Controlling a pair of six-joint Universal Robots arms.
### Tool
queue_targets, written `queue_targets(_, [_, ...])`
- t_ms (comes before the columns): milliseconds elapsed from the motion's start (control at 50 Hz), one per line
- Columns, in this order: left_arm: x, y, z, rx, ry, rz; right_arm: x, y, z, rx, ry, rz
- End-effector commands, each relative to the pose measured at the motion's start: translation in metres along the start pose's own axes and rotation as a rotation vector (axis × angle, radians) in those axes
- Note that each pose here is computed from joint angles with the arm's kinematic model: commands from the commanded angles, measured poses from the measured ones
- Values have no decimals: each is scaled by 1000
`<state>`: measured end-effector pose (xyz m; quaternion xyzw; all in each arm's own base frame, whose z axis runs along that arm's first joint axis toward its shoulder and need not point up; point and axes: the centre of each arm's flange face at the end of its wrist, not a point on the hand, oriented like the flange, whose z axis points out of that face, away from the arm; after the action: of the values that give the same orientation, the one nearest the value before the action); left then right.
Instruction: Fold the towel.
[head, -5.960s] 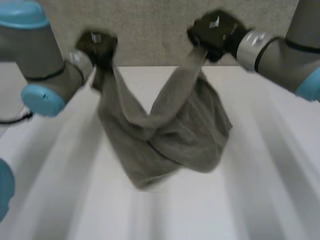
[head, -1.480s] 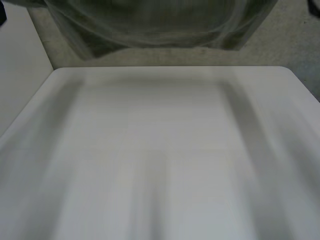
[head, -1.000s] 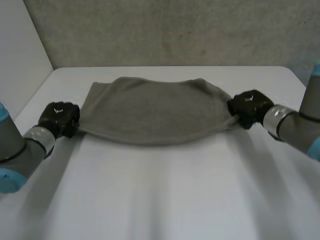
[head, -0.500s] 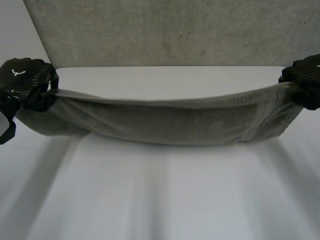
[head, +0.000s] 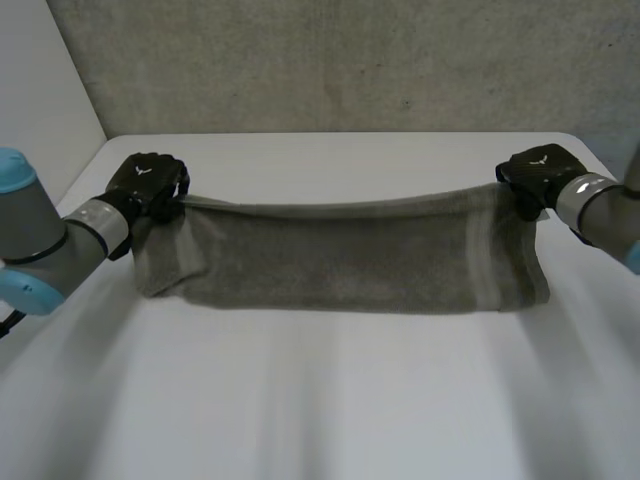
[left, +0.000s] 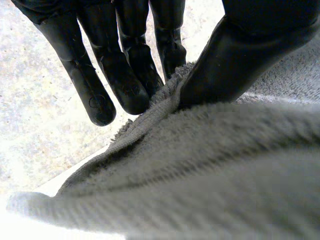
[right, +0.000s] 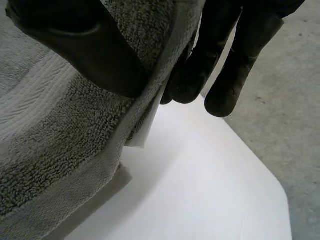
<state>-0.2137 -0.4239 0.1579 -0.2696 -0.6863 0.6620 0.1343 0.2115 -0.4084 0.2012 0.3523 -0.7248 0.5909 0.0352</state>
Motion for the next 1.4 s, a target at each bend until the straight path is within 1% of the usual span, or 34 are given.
queue_targets(20, [-7, 7, 21, 38, -4, 21, -9, 3, 15, 9, 56, -9])
queue_targets(200, [-14, 18, 39, 66, -10, 33, -24, 4, 25, 42, 92, -17])
queue_targets(320, [-15, 16, 40, 67, -17, 28, -20, 0, 24, 46, 118, -11])
queue_targets(360, [-17, 12, 40, 72, -25, 29, -13, -12, 20, 75, 138, -2])
queue_targets(380, [-19, 3, 38, 79, -39, 32, -13, -13, 20, 75, 138, -2])
queue_targets(400, [-22, -8, 35, 85, -56, 33, -6, -24, 14, 102, 153, 14])
queue_targets(420, [-22, -8, 35, 85, -56, 33, 2, -35, 7, 130, 171, 37])
queue_targets(440, [-24, -19, 31, 91, -66, 28, 2, -35, 7, 130, 171, 37])
queue_targets(460, [-26, -30, 25, 96, -76, 19, 9, -46, 0, 153, 186, 63])
queue_targets(480, [-26, -31, 25, 96, -76, 19, 9, -46, -1, 153, 186, 63])
queue_targets(520, [-27, -54, 13, 115, -83, -2, 21, -66, -17, 205, 210, 109])
queue_targets(540, [-27, -54, 13, 115, -83, -2, 21, -66, -17, 205, 210, 109])
queue_targets(560, [-26, -65, 6, 124, -85, -15, 25, -75, -27, 227, 216, 129])
queue_targets(580, [-26, -65, 6, 124, -85, -15, 27, -82, -37, 240, 220, 142])
queue_targets(600, [-25, -73, -2, 128, -88, -27, 27, -82, -37, 240, 220, 142])
queue_targets(620, [-22, -79, -11, 127, -89, -38, 27, -85, -46, 242, 216, 154])
queue_targets(640, [-22, -79, -11, 127, -89, -38, 27, -85, -46, 242, 216, 154])
queue_targets(680, [-14, -81, -27, 102, -83, -54, 22, -85, -62, 232, 196, 161])
queue_targets(740, [-8, -77, -35, 78, -76, -63, 15, -80, -73, 210, 171, 147])
queue_targets(760, [-1, -71, -42, 50, -68, -71, 15, -80, -73, 210, 171, 147])
queue_targets(820, [12, -56, -56, -10, -53, -97, -9, -58, -80, 129, 65, 102])
queue_targets(880, [25, -37, -69, -80, -39, -124, -17, -48, -82, 89, 31, 80])
queue_targets(920, [28, -29, -73, -108, -34, -128, -30, -32, -87, 16, -29, 45])
queue_targets(940, [31, -23, -76, -130, -30, -124, -30, -32, -87, 15, -29, 45])
queue_targets(980, [33, -19, -79, -145, -26, -113, -41, -24, -90, -13, -88, 29])
queue_targets(1040, [37, -9, -82, -175, -19, -91, -47, -22, -90, -14, -121, 29])
queue_targets(1080, [38, -6, -83, -185, -19, -85, -56, -15, -79, -13, -188, 46])
queue_targets(1100, [39, -3, -84, -196, -22, -85, -57, -15, -79, -13, -189, 46])
queue_targets(1140, [39, 1, -84, -209, -27, -88, -66, -5, -62, -30, -244, 66])
queue_targets(1160, [39, 5, -85, -222, -33, -92, -66, -5, -62, -30, -245, 66])
queue_targets(1200, [39, 7, -86, -229, -42, -93, -82, -1, -47, -74, -286, 69])
queue_targets(1260, [38, 8, -86, -234, -52, -91, -90, 0, -38, -96, -298, 66])
queue_targets(1300, [39, 9, -86, -237, -53, -92, -96, 7, -22, -153, -304, 64])
queue_targets(1400, [40, 11, -88, -242, -50, -94, -94, 9, -2, -173, -287, 61])
